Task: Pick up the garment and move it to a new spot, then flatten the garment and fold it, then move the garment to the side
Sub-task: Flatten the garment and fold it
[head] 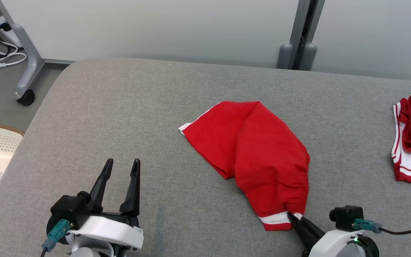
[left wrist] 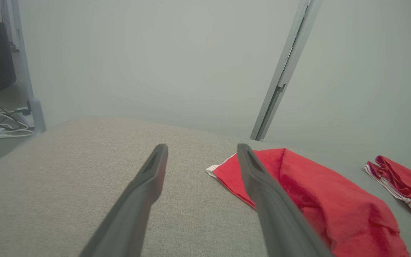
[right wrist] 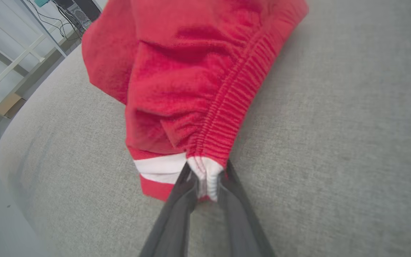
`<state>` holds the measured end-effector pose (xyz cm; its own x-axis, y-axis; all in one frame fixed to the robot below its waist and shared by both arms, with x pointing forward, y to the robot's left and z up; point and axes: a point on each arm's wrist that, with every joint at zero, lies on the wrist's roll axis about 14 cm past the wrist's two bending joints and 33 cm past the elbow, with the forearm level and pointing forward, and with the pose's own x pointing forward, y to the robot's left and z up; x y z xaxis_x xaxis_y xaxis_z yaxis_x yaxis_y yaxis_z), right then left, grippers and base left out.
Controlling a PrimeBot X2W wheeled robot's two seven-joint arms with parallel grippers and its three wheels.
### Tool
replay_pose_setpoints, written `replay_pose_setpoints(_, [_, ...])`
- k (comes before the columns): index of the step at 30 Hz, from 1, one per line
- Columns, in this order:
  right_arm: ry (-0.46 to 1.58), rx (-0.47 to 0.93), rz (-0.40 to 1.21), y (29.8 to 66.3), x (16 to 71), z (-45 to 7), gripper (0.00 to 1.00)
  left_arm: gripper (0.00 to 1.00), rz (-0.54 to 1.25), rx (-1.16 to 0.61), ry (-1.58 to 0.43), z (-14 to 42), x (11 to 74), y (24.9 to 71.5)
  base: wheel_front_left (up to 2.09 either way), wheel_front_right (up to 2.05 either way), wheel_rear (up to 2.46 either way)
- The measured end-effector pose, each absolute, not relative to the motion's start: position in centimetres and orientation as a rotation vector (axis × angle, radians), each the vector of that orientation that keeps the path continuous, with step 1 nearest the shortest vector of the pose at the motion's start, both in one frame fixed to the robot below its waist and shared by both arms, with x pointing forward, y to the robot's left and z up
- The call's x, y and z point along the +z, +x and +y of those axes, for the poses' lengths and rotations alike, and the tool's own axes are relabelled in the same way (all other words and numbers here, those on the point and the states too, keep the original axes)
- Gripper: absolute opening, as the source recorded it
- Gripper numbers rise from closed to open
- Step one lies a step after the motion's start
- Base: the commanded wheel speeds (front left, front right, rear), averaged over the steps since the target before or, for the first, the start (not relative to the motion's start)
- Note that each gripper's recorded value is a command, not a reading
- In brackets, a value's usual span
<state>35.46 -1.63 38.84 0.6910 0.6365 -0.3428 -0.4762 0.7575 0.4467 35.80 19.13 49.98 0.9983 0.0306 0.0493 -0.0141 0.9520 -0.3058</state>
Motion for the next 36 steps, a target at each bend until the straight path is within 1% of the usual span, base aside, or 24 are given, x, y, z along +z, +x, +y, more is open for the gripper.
replay_pose_setpoints(4, [0.329,0.647,0.476,35.9,39.5,-1.5,0.0,1.0,-0.055,0.024,-0.312,19.2,50.0,35.8,0.0,0.0,0.0])
replay_pose_setpoints(7, [0.349,0.661,0.421,36.6,41.1,-1.0,0.0,1.0,-0.055,0.017,-0.314,19.0,50.0,35.9,0.0,0.0,0.0])
replay_pose_setpoints(12, [0.425,0.694,0.286,38.1,45.7,0.1,0.0,1.0,-0.038,-0.018,-0.323,17.8,49.6,36.1,0.0,0.0,0.0])
replay_pose_setpoints(18, [0.55,0.65,0.138,40.2,51.0,-1.9,0.0,1.0,-0.028,-0.049,-0.332,16.7,49.4,36.4,0.0,0.0,0.0])
replay_pose_setpoints(25, [0.668,0.543,0.006,41.5,54.9,-6.3,0.0,1.0,-0.003,-0.097,-0.344,15.0,48.8,36.7,0.0,0.0,0.0])
replay_pose_setpoints(34, [0.617,0.344,-0.005,43.1,52.8,-12.9,0.0,1.0,0.025,-0.162,-0.352,12.8,48.3,37.7,0.0,0.0,0.0])
replay_pose_setpoints(36, [0.611,0.263,-0.022,43.9,52.4,-15.2,0.0,1.0,0.038,-0.189,-0.351,12.0,48.0,38.1,0.0,0.0,0.0])
